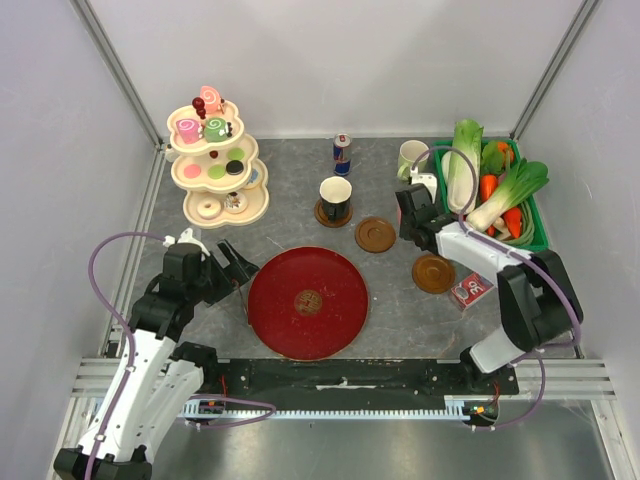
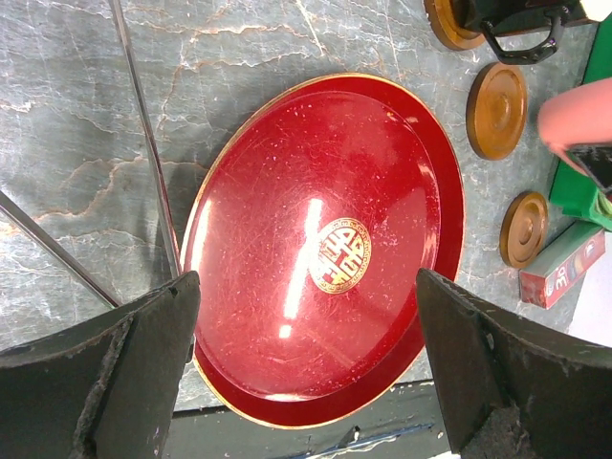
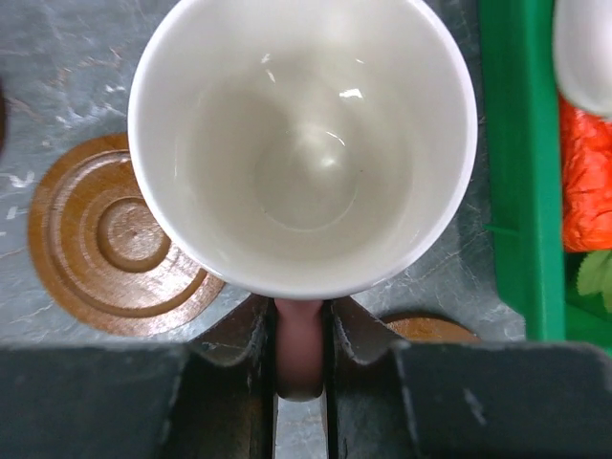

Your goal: Serve the afternoon tea

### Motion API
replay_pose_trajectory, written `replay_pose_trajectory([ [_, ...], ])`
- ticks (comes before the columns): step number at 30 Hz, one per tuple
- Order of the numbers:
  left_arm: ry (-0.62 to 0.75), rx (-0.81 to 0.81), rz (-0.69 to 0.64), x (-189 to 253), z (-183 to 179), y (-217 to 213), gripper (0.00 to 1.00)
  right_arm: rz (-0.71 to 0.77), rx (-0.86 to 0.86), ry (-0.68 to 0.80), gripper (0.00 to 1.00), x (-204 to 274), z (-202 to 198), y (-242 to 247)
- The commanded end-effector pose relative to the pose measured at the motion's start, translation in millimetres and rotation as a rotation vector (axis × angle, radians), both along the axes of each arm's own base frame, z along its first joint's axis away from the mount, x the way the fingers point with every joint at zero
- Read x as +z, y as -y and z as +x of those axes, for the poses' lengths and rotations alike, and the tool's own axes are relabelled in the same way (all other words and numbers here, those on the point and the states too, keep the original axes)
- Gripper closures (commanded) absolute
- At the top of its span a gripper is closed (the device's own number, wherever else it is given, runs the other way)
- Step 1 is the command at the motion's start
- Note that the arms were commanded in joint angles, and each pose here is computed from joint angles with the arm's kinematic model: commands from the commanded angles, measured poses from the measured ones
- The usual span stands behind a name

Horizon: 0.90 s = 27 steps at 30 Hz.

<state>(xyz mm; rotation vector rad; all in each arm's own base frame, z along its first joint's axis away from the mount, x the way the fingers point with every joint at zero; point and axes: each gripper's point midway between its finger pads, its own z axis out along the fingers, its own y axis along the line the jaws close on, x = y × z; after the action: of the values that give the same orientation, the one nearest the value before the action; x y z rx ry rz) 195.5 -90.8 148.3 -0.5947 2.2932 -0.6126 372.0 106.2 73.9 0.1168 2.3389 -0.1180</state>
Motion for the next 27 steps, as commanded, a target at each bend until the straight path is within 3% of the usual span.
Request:
replay_pose_trajectory([
  [1,0.058,-0.009,0.027,13.7,4.4,-3.8,0.01,0.114,0.018,0.226,0.93,81.3,16.6,-18.0],
  [6,0.057,-0.01,0.026,13.0,3.8,-3.7,0.01,0.161,0.074,0.279,0.93,96.4,8.9,-45.6],
  [13,0.061,-0.024,0.023,12.8,1.4,-2.3,0.01,0.184,0.117,0.247,0.91,68.6,9.4,-80.4],
  [21,0.062,-0.017,0.029,14.2,-0.4,-4.3,0.01,0.138,0.1,0.177,0.85,25.6,-9.5,-88.8],
  [25,0.059,-0.017,0.031,13.2,-0.1,-4.4,0.01,0.14,0.119,0.151,0.72,16.8,-15.2,-94.1],
  [26,0.058,-0.015,0.031,12.9,0.1,-4.7,0.01,0.148,0.122,0.149,0.65,17.1,-16.3,-95.6],
  [27,0.058,-0.016,0.03,12.9,0.0,-4.5,0.01,0.154,0.13,0.144,0.52,18.0,-17.2,-96.6],
])
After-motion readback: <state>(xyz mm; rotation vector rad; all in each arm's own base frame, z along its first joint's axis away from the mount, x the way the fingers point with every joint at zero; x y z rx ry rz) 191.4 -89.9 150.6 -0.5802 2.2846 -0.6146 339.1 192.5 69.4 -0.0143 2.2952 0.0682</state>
